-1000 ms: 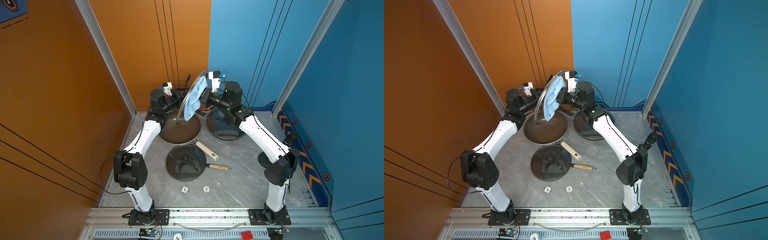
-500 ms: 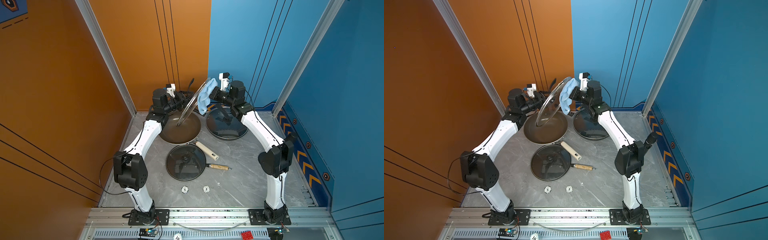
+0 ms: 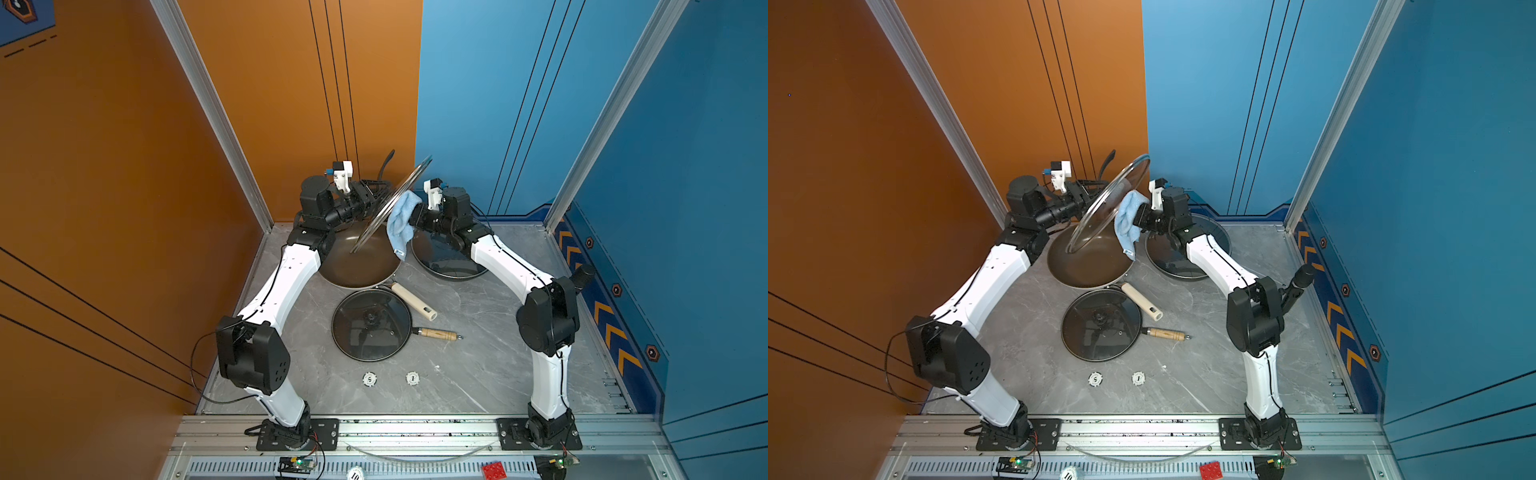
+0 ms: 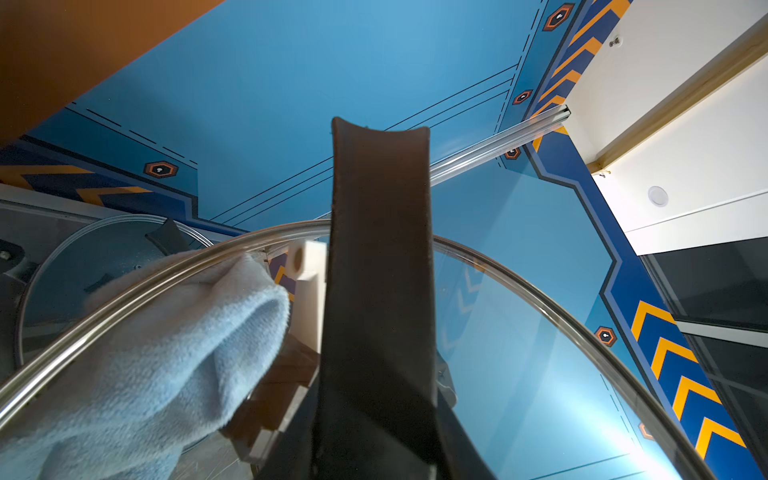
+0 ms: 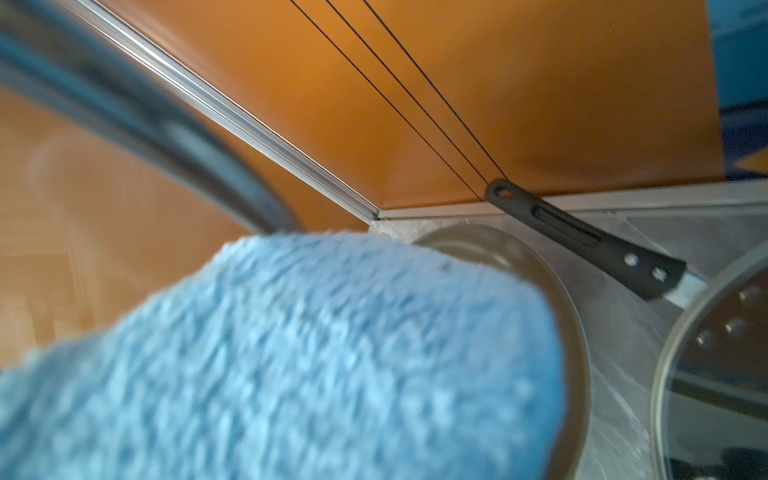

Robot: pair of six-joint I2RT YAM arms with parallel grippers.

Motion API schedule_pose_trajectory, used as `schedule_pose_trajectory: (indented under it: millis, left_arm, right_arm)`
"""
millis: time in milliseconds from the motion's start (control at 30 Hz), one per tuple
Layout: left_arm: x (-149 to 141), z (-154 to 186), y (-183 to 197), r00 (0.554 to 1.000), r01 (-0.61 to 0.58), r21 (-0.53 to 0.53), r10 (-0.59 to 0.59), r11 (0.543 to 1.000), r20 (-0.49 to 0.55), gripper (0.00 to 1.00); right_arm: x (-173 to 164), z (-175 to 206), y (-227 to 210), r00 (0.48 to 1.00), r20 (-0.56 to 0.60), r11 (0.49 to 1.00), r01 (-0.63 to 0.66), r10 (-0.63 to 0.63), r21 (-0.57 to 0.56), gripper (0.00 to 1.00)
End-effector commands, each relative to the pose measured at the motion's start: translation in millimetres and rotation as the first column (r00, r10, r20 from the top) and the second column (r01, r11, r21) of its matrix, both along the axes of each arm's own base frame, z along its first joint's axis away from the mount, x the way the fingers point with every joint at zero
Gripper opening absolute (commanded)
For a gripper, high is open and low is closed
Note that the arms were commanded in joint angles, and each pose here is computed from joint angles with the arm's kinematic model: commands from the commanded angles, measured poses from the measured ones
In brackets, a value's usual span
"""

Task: Wipe the pot lid with a cloth
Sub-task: Wipe the pot lid.

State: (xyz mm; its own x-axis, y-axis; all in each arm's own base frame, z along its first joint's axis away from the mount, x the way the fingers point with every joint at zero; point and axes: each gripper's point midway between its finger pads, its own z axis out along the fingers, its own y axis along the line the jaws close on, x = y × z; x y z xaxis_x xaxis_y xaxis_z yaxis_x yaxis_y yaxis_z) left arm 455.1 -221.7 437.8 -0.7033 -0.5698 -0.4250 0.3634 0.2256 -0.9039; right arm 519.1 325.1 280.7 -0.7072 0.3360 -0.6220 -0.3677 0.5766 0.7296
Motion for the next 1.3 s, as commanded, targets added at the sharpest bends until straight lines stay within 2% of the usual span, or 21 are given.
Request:
schedule_pose_trajectory:
  millis: [0,100,200,333,433,500,600,733,900,1267]
  left_arm:
    - [-38,61,5,0.973,-0.058,0.043,0.047,0.997,0.225,0.0]
    - [-48,56,-2,0.958,-0.137,0.211,0.075,0.968,0.275,0.0]
    - [-54,45,-8,0.944,-0.217,0.375,0.096,0.901,0.316,0.0]
    - [-57,44,-10,0.904,-0.33,0.458,0.138,0.825,0.404,0.0]
    - [-62,44,-14,0.851,-0.442,0.528,0.152,0.725,0.503,0.0]
    - [-63,39,-16,0.805,-0.521,0.574,0.141,0.632,0.576,0.0]
    - [-61,43,-25,0.741,-0.591,0.559,0.119,0.582,0.66,0.0]
    - [-53,46,-29,0.668,-0.679,0.529,0.13,0.51,0.732,0.0]
    - [-48,48,-26,0.589,-0.763,0.466,0.184,0.447,0.787,0.0]
    - [-49,47,-23,0.523,-0.82,0.406,0.24,0.404,0.818,0.0]
  right_arm:
    - [-12,34,-46,0.996,0.036,0.996,0.082,-0.081,-0.035,0.0]
    - [-26,57,-83,0.989,0.063,0.987,0.14,-0.135,-0.074,0.0]
    - [-46,88,-109,0.98,0.127,0.978,0.171,-0.155,-0.121,0.0]
    - [-73,120,-143,0.958,0.2,0.951,0.242,-0.203,-0.192,0.0]
    - [-90,141,-168,0.941,0.234,0.936,0.293,-0.246,-0.194,0.0]
    - [-100,151,-185,0.926,0.246,0.92,0.338,-0.287,-0.2,0.0]
    - [-115,164,-198,0.921,0.238,0.91,0.359,-0.309,-0.208,0.0]
    - [-131,173,-177,0.953,0.21,0.945,0.26,-0.218,-0.198,0.0]
    - [-149,143,-118,0.994,0.104,0.968,0.065,-0.041,-0.242,0.0]
    - [-164,88,-24,0.981,-0.107,0.963,-0.18,0.161,-0.201,0.0]
